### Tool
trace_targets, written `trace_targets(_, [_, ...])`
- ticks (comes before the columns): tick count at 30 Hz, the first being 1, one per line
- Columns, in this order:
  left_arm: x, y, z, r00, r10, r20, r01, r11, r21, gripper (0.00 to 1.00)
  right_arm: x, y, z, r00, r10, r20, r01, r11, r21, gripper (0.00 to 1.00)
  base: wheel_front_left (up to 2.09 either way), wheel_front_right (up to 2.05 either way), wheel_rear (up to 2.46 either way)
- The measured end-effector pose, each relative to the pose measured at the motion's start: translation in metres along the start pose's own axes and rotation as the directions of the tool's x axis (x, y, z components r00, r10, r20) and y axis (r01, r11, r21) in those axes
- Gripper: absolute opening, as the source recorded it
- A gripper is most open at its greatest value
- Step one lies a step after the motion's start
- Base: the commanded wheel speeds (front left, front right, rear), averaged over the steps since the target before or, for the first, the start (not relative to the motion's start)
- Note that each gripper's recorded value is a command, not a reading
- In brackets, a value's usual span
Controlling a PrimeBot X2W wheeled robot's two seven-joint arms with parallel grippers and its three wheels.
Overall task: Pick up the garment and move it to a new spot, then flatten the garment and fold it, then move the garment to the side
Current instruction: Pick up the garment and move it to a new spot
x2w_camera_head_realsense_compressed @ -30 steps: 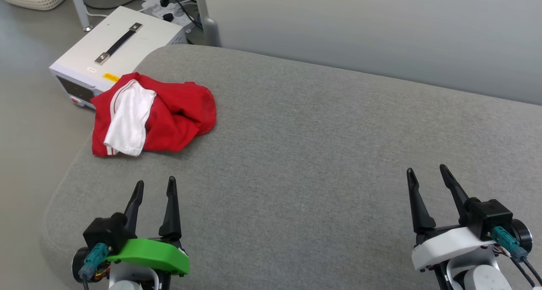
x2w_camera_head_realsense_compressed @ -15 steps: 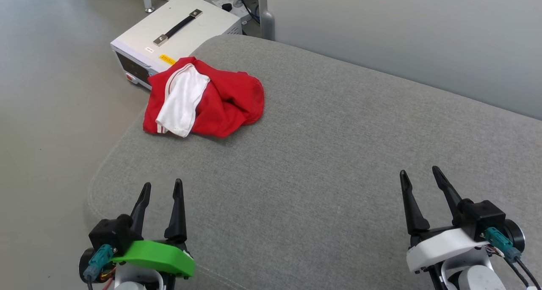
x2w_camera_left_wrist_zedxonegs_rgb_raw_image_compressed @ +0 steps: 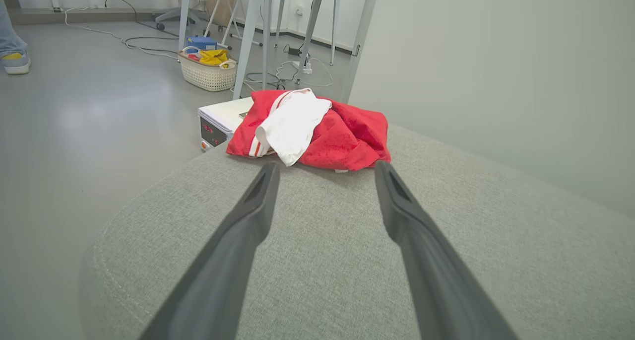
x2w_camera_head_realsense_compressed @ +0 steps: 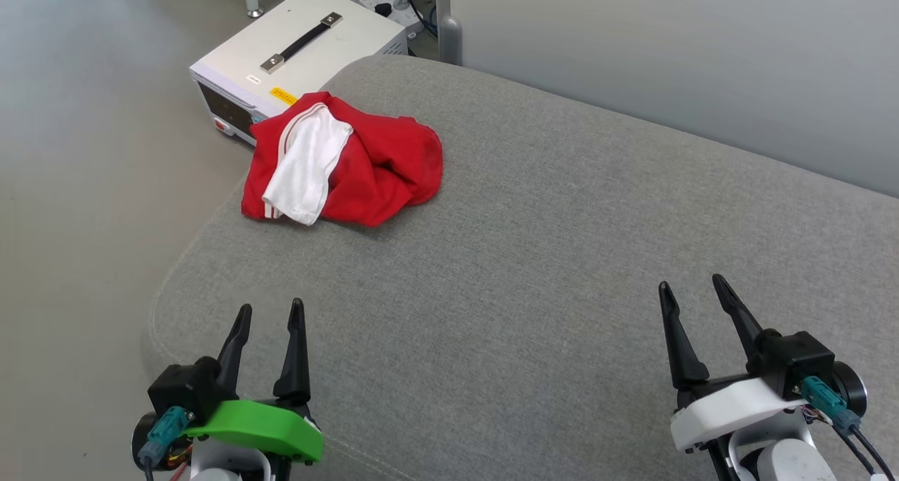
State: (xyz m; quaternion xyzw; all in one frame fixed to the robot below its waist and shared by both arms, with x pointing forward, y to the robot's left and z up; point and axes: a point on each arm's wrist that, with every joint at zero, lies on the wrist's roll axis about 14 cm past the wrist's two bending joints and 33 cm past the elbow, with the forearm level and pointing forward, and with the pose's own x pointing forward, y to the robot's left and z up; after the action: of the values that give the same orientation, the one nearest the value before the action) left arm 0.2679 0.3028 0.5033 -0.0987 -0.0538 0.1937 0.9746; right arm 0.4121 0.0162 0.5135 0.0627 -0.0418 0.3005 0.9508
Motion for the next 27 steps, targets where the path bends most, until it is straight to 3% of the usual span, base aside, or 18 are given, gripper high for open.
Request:
trace_targets(7, [0.016, -0.008, -0.03, 0.994, -0.032, -0.108, 0.035, 0.999, 0.027, 1.0, 0.01, -0.01, -0.006, 1.0, -0.011, 0.0, 0.011, 1.0, -0.021, 1.0, 0.0, 0.0, 0.0])
trace_targets(11, [0.069, -0.016, -0.037, 0.975, -0.131, -0.181, 0.152, 0.983, 0.105, 1.0, 0.024, -0.029, -0.016, 0.999, -0.038, 0.0, 0.038, 0.999, -0.03, 1.0, 0.0, 0.0, 0.0])
trace_targets(18, [0.15, -0.006, -0.033, 0.94, -0.144, -0.309, 0.211, 0.958, 0.196, 1.0, 0.03, -0.055, -0.045, 0.995, -0.087, -0.043, 0.085, 0.996, -0.038, 1.0, 0.0, 0.0, 0.0])
trace_targets(21, [0.176, 0.001, -0.042, 0.909, -0.115, -0.4, 0.212, 0.955, 0.207, 1.0, 0.031, -0.069, -0.054, 0.992, -0.116, -0.051, 0.114, 0.993, -0.035, 1.0, 0.0, 0.0, 0.0])
trace_targets(27, [0.207, 0.017, -0.075, 0.8, -0.037, -0.599, 0.212, 0.951, 0.224, 1.0, 0.027, -0.092, -0.079, 0.982, -0.166, -0.092, 0.164, 0.986, -0.03, 1.0, 0.0, 0.0, 0.0])
